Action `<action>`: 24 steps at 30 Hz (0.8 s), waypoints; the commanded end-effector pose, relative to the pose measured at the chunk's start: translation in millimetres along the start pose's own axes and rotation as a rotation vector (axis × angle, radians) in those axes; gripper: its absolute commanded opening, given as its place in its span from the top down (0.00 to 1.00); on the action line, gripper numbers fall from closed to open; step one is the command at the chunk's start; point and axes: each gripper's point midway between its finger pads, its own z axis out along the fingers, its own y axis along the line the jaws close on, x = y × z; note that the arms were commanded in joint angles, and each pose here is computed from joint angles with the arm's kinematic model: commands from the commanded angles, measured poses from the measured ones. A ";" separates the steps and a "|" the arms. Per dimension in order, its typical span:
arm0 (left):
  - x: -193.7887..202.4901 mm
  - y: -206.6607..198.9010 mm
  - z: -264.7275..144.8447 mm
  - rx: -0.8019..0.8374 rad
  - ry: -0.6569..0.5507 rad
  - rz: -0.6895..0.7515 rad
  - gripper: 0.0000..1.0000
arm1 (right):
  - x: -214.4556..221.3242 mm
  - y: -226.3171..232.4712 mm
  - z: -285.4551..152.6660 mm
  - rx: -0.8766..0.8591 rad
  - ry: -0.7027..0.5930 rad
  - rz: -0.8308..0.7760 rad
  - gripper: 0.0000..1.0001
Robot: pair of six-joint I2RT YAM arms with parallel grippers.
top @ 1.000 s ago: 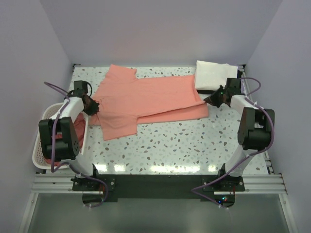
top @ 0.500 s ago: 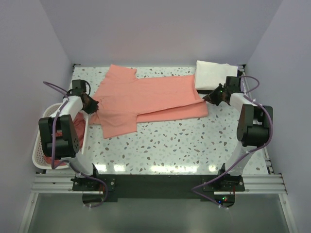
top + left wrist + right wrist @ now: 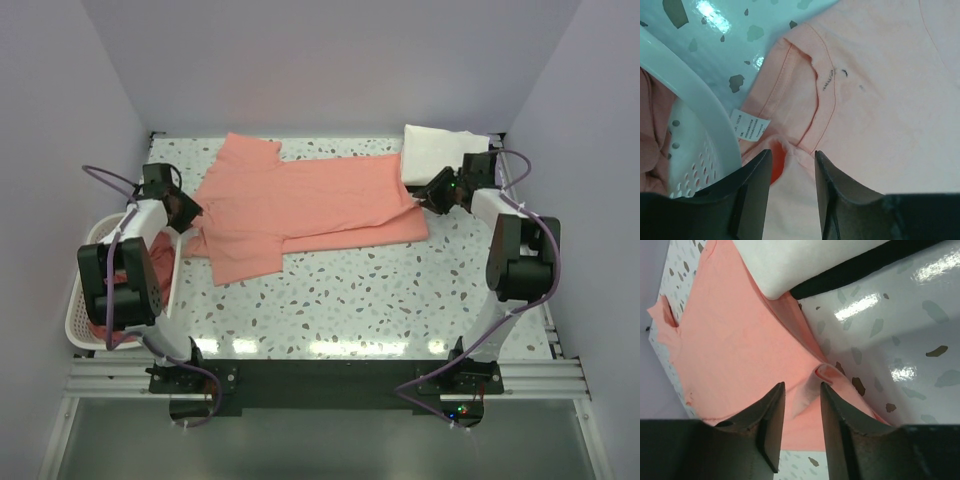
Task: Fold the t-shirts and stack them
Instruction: Fold the tshirt
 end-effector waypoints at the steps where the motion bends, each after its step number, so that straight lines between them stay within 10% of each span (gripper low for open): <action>1: -8.6 19.4 -8.5 -0.050 -0.056 0.007 0.54 | -7.2 19.2 -10.4 -0.016 -0.035 -0.085 0.60; 13: 4.8 46.0 -16.0 -0.087 -0.053 0.009 0.50 | 19.1 -0.6 -34.1 0.037 -0.051 -0.123 0.55; 24: 6.7 -19.0 -42.4 0.144 -0.074 0.084 0.44 | 36.8 -30.1 -66.0 0.133 -0.118 -0.143 0.55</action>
